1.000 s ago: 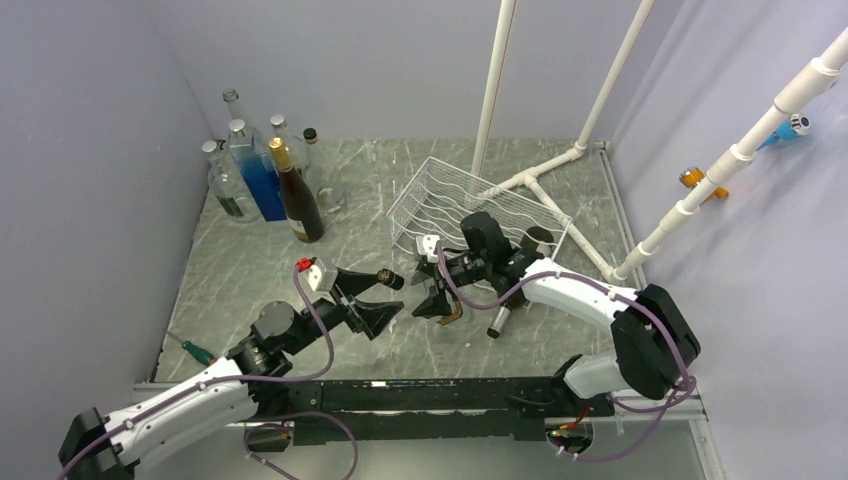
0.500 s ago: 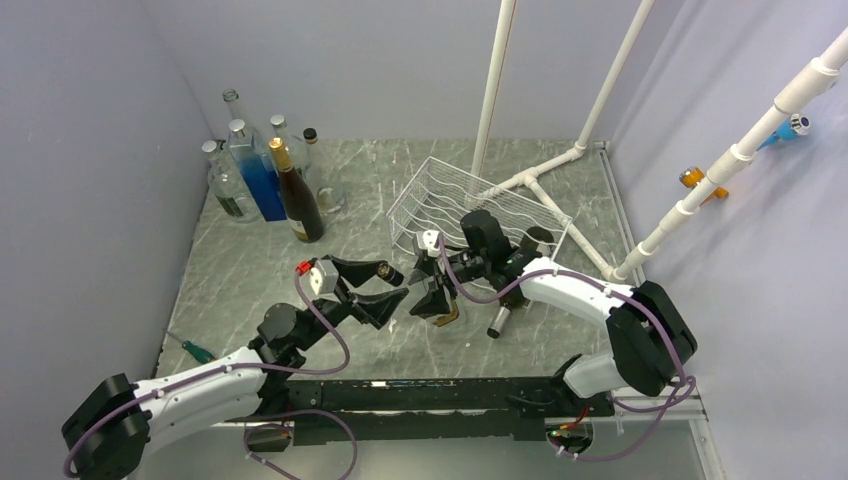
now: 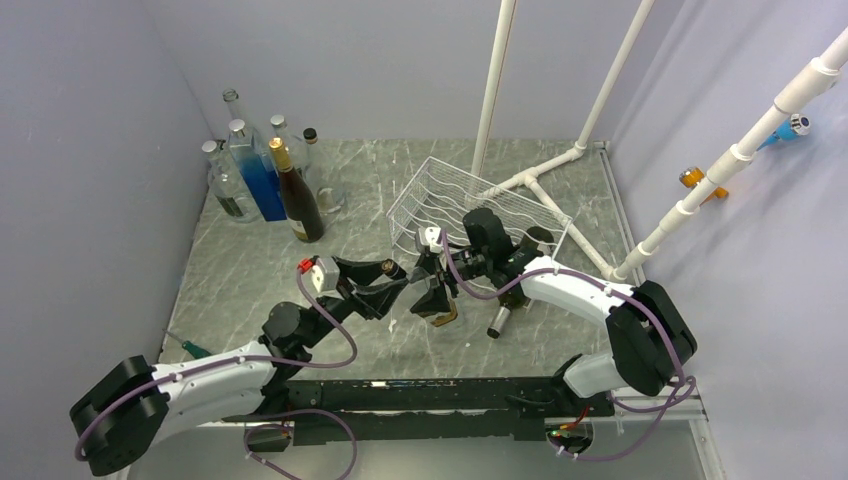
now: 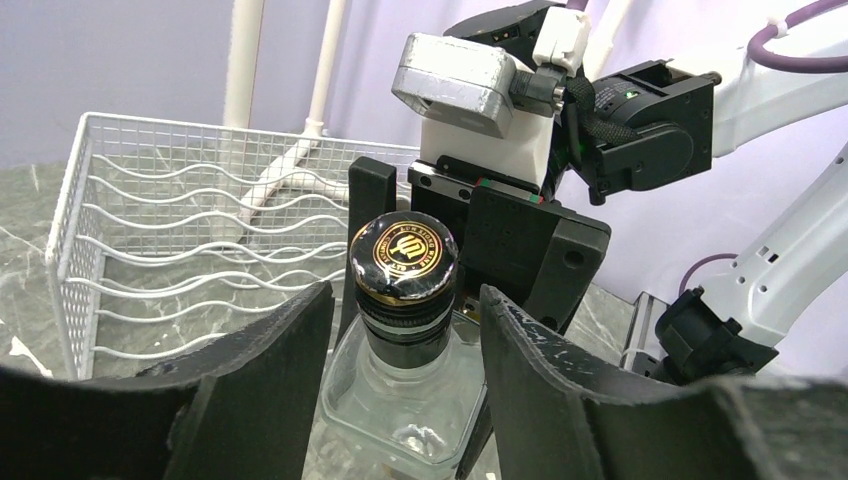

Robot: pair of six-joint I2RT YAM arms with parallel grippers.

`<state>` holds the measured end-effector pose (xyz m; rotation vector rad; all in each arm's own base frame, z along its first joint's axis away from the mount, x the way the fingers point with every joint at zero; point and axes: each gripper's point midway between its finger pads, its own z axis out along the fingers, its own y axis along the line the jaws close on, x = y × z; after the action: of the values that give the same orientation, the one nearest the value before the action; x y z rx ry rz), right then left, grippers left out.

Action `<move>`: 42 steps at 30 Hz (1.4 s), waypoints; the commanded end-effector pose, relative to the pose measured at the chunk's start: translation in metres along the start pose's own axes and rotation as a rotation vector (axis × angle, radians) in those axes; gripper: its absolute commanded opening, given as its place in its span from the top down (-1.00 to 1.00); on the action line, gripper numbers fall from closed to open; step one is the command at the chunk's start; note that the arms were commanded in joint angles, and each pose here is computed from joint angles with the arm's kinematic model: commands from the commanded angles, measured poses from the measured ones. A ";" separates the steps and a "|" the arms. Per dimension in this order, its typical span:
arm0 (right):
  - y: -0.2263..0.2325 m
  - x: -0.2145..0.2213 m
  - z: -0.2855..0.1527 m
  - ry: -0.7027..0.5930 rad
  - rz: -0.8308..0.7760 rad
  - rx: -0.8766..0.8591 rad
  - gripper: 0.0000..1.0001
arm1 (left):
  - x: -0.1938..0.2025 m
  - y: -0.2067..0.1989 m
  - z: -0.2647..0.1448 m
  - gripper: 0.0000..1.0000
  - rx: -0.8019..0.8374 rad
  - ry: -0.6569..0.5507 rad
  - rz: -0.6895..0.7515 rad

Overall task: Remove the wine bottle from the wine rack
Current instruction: Pick up the wine bottle from the wine rack.

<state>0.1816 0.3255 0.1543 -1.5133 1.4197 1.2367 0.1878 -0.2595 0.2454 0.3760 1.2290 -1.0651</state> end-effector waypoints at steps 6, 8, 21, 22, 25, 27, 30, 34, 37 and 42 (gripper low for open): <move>0.002 -0.033 -0.001 -0.094 -0.097 -0.042 1.00 | -0.025 -0.011 0.014 -0.12 0.038 -0.098 -0.006; 0.002 -0.033 -0.001 -0.093 -0.098 -0.042 1.00 | -0.025 -0.011 0.016 -0.11 0.040 -0.102 -0.004; 0.001 -0.031 -0.001 -0.092 -0.093 -0.037 1.00 | -0.029 -0.014 0.024 0.13 0.056 -0.124 -0.007; 0.001 -0.031 -0.001 -0.091 -0.093 -0.036 1.00 | -0.028 -0.014 0.024 0.24 0.056 -0.123 -0.006; 0.001 -0.031 -0.001 -0.091 -0.090 -0.035 1.00 | -0.026 -0.016 0.026 0.80 0.068 -0.110 -0.003; -0.001 -0.031 -0.001 -0.088 -0.089 -0.025 1.00 | -0.028 -0.018 0.028 1.00 0.075 -0.105 -0.003; -0.006 -0.030 -0.001 -0.081 -0.076 0.003 0.79 | -0.036 -0.021 0.031 1.00 0.081 -0.110 -0.004; -0.008 -0.032 -0.003 -0.078 -0.058 0.024 0.15 | -0.049 -0.025 0.041 1.00 0.075 -0.083 0.014; -0.008 -0.034 -0.003 -0.079 -0.034 0.033 -0.35 | -0.059 -0.027 0.046 1.00 0.066 -0.079 0.034; -0.003 -0.042 -0.006 -0.094 -0.035 0.021 -0.82 | -0.069 -0.029 0.049 1.00 0.061 -0.061 0.067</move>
<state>0.1855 0.3272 0.1620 -1.4619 1.4397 1.2605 0.2032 -0.2842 0.2634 0.4478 1.3042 -1.0200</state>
